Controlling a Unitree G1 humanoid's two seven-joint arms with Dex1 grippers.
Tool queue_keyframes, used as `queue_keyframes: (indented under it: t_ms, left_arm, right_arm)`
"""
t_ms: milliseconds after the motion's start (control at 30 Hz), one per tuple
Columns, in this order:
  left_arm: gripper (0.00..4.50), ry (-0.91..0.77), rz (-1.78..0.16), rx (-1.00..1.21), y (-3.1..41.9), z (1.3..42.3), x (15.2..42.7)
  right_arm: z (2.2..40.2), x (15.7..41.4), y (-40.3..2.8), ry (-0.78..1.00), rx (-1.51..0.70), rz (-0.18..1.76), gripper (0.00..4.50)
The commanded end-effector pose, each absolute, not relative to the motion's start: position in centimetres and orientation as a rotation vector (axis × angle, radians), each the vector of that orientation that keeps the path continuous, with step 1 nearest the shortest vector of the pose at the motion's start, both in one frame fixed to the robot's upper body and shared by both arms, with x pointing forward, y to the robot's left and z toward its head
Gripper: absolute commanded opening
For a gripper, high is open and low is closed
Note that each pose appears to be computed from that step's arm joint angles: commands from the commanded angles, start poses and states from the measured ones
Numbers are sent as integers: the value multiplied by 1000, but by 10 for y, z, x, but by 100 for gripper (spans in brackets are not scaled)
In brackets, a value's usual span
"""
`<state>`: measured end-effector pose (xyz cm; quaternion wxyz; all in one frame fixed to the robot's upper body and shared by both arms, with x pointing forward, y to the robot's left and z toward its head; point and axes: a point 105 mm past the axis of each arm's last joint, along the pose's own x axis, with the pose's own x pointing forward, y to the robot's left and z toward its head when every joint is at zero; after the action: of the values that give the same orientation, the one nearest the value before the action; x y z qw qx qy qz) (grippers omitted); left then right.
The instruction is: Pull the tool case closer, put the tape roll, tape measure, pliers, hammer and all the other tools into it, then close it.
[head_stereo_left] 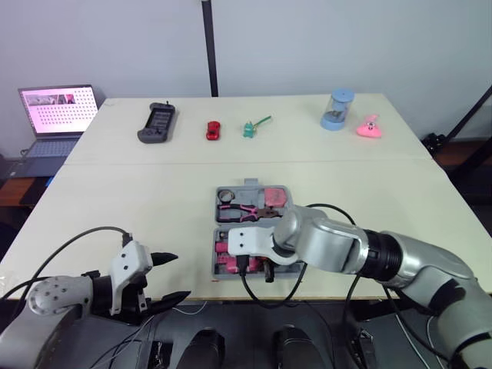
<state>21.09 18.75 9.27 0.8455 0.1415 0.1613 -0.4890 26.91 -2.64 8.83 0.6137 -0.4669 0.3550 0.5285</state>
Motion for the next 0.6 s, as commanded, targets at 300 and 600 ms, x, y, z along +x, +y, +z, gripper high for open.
queue_keyframes:
  t_ms: [300,600]
  left_arm:
    - [450,323,-1036,336,187,101,208]
    - [450,321,-1027,332,186,100,211]
  right_arm:
    - [92,273,-1,732,-1092,1255,40]
    - [98,279,-4,712,-1116,1239,235]
